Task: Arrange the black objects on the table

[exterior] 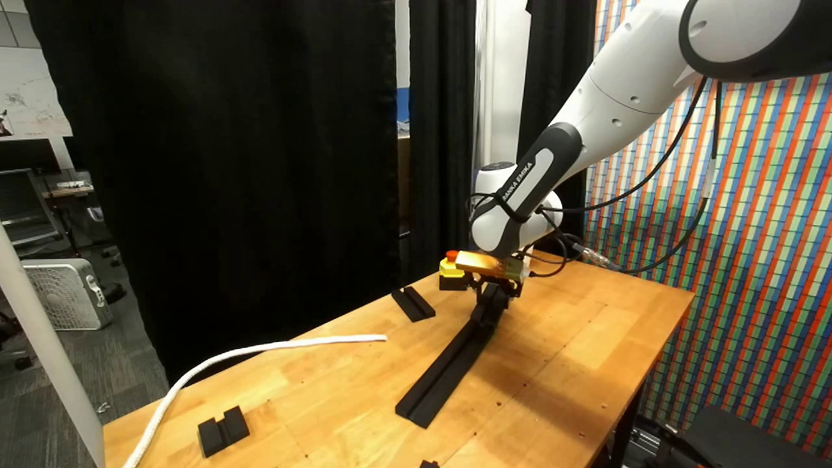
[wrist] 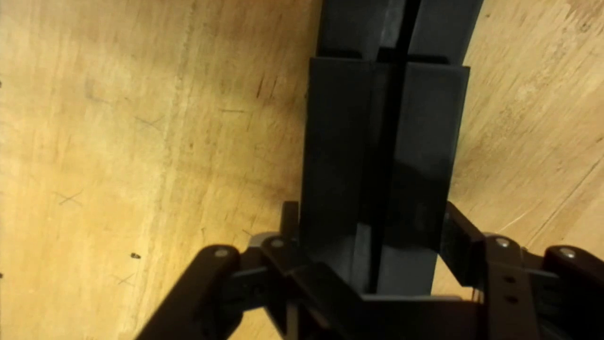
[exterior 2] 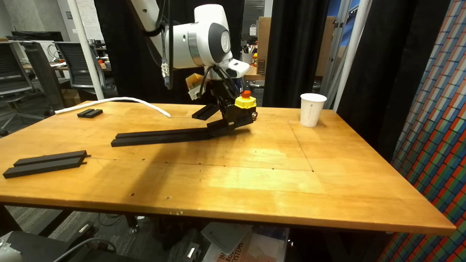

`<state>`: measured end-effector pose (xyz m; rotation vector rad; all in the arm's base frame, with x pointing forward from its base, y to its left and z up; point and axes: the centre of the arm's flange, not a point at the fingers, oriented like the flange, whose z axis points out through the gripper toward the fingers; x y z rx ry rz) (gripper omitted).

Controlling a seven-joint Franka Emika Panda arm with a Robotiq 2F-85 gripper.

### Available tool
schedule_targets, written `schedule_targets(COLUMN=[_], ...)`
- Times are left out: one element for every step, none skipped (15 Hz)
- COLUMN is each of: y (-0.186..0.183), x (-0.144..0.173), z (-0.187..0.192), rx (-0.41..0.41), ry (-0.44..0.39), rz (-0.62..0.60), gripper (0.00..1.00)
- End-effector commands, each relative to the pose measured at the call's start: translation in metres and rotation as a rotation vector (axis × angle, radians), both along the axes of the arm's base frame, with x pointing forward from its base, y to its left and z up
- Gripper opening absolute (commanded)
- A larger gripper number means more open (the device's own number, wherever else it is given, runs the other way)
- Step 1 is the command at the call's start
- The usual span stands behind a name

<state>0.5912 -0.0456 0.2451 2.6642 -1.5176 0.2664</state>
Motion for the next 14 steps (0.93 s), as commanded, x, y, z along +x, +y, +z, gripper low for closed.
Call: schedule_targets(y=[0.0,0.0,-0.002,-0.003,-0.004,-0.006,-0.007,-0.009,-0.011,-0.013,-0.015,-0.016,-0.015,-0.014], x=[-0.003,-0.003,-0.003,-0.003,-0.003,-0.003,-0.003,-0.002,-0.002,-0.002,-0.001,-0.001,-0.002,-0.002], z=[0.015,0.014,0.015,0.015,0.016,0.017,0.017,0.016,0.017,0.016,0.014,0.013,0.011,0.01], rx=[-0.014,-0.016,-0.016,-0.017,-0.02,-0.022,-0.023,-0.025,-0.026,-0.027,-0.024,-0.022,-0.018,-0.014], ry=[-0.048,-0.049,-0.05,-0.05,-0.052,-0.054,-0.054,-0.055,-0.056,-0.055,-0.054,-0.052,-0.053,-0.053], rz=[-0.012,-0.013,-0.014,-0.015,-0.015,-0.016,-0.018,-0.019,-0.021,-0.023,-0.024,-0.026,-0.028,-0.03], gripper=[0.46,0.46,0.46,0.46,0.46,0.46,0.46,0.46,0.46,0.46,0.46,0.46,0.46,0.46])
